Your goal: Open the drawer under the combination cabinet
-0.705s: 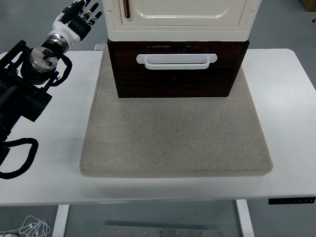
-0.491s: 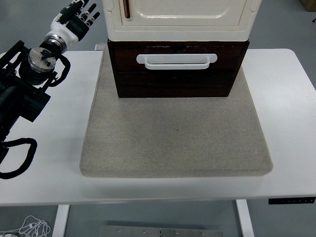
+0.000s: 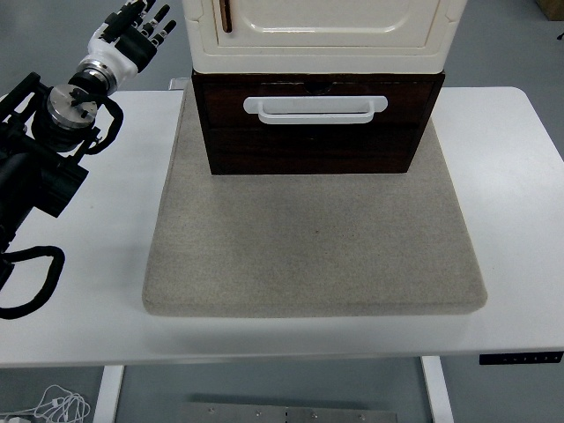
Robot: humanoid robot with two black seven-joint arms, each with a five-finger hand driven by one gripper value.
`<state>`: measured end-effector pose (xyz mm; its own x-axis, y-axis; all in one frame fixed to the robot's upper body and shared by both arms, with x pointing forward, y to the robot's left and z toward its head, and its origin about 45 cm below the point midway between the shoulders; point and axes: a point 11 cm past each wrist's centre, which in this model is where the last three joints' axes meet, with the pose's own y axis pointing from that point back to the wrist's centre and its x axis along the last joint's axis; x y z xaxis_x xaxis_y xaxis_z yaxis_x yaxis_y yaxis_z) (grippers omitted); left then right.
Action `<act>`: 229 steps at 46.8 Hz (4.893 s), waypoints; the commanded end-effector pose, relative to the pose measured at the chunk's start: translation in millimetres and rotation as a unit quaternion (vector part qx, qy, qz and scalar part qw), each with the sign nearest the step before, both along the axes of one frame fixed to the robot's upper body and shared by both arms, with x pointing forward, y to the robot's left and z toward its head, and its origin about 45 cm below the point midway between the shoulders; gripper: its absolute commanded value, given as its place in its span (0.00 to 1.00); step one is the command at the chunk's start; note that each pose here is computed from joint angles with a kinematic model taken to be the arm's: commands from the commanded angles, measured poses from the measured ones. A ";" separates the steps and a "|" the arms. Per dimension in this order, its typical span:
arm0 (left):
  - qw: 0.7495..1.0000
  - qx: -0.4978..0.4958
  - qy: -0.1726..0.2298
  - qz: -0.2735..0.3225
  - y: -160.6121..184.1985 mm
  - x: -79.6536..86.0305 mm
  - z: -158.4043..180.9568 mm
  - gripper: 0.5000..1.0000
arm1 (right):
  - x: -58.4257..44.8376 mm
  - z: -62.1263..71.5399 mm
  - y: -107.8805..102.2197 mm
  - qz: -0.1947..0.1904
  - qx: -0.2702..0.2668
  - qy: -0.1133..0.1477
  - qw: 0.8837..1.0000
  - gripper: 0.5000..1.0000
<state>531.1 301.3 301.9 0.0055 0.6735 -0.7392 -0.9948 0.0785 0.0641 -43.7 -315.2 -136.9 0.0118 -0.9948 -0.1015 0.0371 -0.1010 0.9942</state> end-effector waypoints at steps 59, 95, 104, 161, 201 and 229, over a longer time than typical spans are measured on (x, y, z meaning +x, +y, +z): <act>0.972 0.109 -0.195 0.068 71.3 -7.3 224.7 1.00 | 0.0 0.0 0.0 0.000 0.000 0.000 1.000 0.85; 0.871 0.257 -0.407 -0.094 -84.8 -95.6 416.5 1.00 | 0.0 0.0 0.0 0.000 0.000 0.000 1.000 0.85; 0.829 0.288 -0.448 -0.169 -145.4 -134.5 420.7 1.00 | 0.0 0.0 0.0 0.000 0.000 0.000 1.000 0.85; 0.567 0.659 -0.233 -0.435 -212.2 -158.8 199.9 1.00 | 0.0 0.0 0.0 0.000 0.000 0.000 1.000 0.85; 0.524 0.710 -0.082 -0.464 -200.4 -122.0 146.4 1.00 | 0.0 0.0 0.0 0.000 0.000 0.000 1.000 0.85; 0.510 0.721 -0.067 -0.465 -214.6 -110.8 122.3 1.00 | 0.0 0.0 0.0 0.000 0.000 0.000 1.000 0.85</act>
